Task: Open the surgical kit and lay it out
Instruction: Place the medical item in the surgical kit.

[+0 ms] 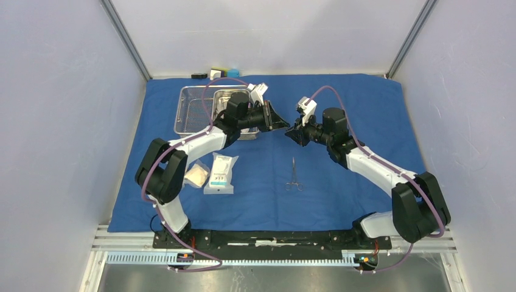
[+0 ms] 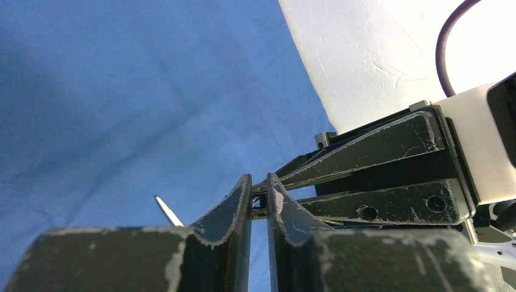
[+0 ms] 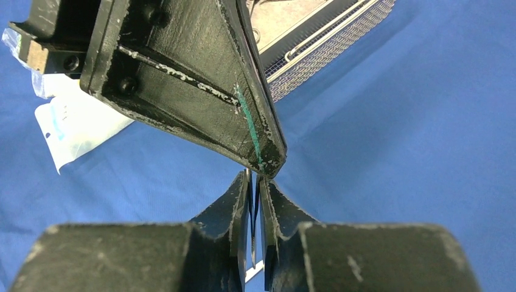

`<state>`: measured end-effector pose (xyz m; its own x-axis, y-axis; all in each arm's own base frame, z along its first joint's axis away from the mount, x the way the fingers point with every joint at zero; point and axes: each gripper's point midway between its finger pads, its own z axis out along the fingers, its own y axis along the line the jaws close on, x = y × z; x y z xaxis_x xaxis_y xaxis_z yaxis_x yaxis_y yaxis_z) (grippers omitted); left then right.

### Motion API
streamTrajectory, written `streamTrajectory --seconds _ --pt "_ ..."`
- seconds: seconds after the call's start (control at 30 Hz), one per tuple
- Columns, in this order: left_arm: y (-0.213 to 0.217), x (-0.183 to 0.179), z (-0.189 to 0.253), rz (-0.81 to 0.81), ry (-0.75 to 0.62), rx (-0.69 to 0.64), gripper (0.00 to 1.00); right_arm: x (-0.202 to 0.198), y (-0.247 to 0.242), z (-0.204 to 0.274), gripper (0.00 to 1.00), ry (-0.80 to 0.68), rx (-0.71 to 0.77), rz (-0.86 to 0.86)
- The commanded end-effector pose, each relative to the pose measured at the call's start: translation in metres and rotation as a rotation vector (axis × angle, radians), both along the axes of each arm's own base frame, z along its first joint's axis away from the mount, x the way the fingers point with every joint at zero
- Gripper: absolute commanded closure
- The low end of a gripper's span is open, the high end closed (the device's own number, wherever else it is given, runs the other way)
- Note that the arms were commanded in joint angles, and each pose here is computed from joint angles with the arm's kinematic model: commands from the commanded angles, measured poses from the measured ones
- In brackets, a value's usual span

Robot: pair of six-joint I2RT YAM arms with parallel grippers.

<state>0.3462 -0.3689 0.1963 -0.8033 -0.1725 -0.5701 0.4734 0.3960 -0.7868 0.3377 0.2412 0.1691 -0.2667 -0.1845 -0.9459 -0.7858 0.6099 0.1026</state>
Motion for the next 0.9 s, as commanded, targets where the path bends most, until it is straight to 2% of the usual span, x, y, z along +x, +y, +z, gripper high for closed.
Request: streamTrajectory --seconds 0.0,0.13,0.33,0.4,0.53,0.7,0.87 --pt "0.001 0.004 0.012 0.002 -0.093 0.018 0.75 0.006 -0.004 0.024 0.94 -0.083 0.023 -0.029" --pt "0.003 0.01 0.021 -0.001 -0.132 0.025 0.6 0.003 -0.014 0.018 0.96 -0.093 -0.001 -0.073" --pt "0.033 0.035 0.043 0.07 -0.22 0.063 0.23 -0.004 -0.049 -0.008 0.97 -0.083 -0.132 -0.184" --pt "0.047 0.043 0.052 0.095 -0.271 0.085 0.14 -0.013 -0.061 -0.024 0.97 -0.049 -0.19 -0.21" --pt "0.067 0.053 0.06 0.103 -0.393 0.2 0.09 -0.033 -0.094 -0.061 0.97 0.033 -0.284 -0.309" --pt "0.083 0.053 0.051 0.113 -0.451 0.304 0.05 -0.056 -0.12 -0.089 0.99 0.169 -0.347 -0.382" --pt "0.098 0.052 0.017 0.129 -0.362 0.367 0.03 -0.076 -0.14 -0.114 1.0 0.319 -0.293 -0.476"
